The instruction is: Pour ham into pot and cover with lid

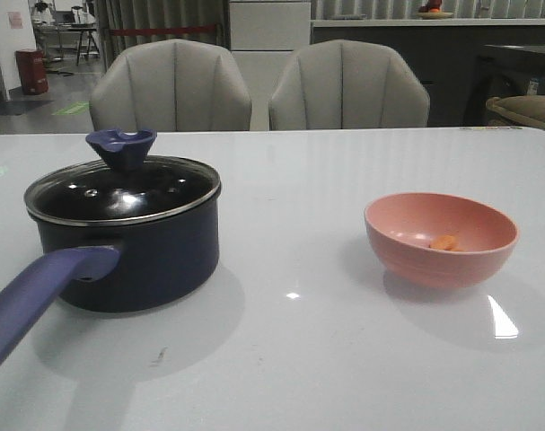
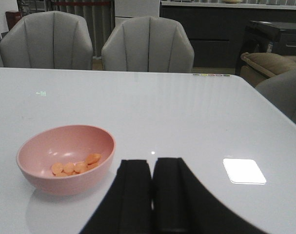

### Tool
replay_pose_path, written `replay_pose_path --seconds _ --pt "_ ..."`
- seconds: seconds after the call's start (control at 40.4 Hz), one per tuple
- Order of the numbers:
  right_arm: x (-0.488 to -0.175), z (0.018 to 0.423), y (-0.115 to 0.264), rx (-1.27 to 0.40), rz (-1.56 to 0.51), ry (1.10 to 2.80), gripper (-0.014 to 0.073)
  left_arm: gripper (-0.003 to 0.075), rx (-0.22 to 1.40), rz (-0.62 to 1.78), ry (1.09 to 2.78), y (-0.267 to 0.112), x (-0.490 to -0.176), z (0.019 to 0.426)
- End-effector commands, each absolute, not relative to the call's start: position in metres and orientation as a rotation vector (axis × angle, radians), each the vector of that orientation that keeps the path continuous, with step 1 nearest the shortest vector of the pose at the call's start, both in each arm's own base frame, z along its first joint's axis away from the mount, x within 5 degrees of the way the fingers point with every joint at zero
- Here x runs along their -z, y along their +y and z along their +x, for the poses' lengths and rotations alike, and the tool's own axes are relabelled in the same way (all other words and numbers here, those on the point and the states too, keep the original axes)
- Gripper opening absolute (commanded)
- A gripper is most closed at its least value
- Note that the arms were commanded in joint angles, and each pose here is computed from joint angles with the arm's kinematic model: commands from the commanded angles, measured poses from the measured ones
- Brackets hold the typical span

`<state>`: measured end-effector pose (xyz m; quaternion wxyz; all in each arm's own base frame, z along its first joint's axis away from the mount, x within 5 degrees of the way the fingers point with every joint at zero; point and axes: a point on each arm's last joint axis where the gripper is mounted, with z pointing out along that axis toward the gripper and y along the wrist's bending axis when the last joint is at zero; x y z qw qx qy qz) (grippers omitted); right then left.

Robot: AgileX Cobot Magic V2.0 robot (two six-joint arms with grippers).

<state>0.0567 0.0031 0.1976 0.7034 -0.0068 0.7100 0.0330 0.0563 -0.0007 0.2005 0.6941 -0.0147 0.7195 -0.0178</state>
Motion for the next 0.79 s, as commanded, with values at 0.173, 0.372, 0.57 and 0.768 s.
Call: replay_pose_path --seconds 0.173,0.372,0.57,0.768 --pt "-0.2076 0.0546 0.003 -0.072 -0.017 1.476 0.0147 0.0133 0.05 -0.044 1.525 -0.0003 -0.202 0.0556" --pt "-0.2076 0.0546 0.003 -0.072 -0.017 1.476 0.0147 0.0133 0.05 -0.044 1.525 -0.0003 -0.202 0.0556" --pt "-0.2076 0.0546 0.003 -0.072 -0.017 1.476 0.0147 0.0133 0.019 -0.017 1.513 -0.0001 -0.2031 0.0556" --pt "-0.2076 0.0546 0.003 -0.072 -0.017 1.476 0.0147 0.0133 0.007 -0.008 1.486 0.0 -0.2056 0.0554"
